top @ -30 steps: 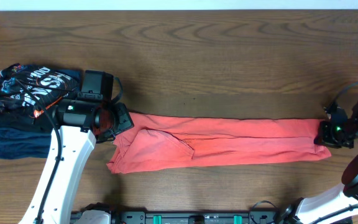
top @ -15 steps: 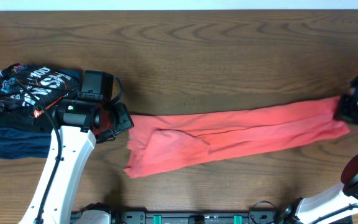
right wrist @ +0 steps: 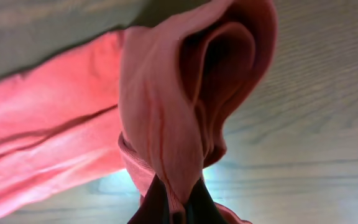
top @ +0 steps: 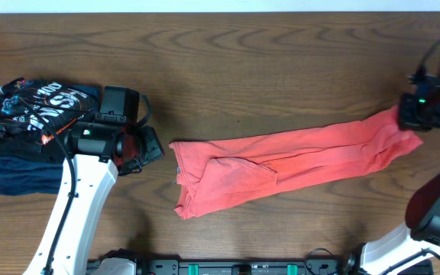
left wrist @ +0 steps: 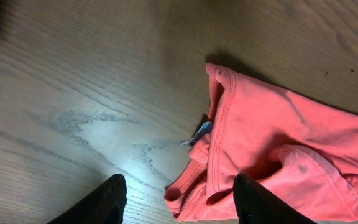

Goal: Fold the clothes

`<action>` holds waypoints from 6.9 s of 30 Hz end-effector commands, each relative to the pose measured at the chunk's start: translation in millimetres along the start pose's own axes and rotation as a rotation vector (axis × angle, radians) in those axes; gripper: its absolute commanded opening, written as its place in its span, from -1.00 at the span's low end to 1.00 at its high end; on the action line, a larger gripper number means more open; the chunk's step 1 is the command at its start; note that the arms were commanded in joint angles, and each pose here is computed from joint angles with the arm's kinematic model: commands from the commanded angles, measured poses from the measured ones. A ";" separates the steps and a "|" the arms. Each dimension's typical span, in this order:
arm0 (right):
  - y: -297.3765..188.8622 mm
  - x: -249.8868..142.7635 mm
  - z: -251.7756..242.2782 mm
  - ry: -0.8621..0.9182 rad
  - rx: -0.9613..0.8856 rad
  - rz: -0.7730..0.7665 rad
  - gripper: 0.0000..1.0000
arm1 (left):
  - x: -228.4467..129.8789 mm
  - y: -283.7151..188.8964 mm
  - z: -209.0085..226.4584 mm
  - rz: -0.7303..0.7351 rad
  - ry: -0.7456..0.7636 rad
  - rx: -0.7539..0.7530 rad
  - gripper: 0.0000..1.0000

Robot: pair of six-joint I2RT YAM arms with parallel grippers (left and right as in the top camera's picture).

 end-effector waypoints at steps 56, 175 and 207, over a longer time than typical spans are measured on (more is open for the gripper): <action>44.1 -60.5 198.3 -0.366 0.108 0.107 0.25 | 0.7 -1.8 0.9 -0.005 0.003 0.000 0.23; 133.5 -119.5 200.0 -0.413 0.090 -0.062 0.82 | -13.7 30.8 -198.2 0.116 0.301 -0.374 -0.88; 133.0 -122.3 198.4 -0.413 0.085 -0.043 0.98 | -52.6 3.4 -215.3 0.111 0.540 -0.461 -0.29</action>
Point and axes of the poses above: each gripper's point midway between its finger pads, its own y axis out along the fingers, its own z axis along the line the jaws close on, x = y × z, the point moved 8 cm from there along -y, back along the fingers
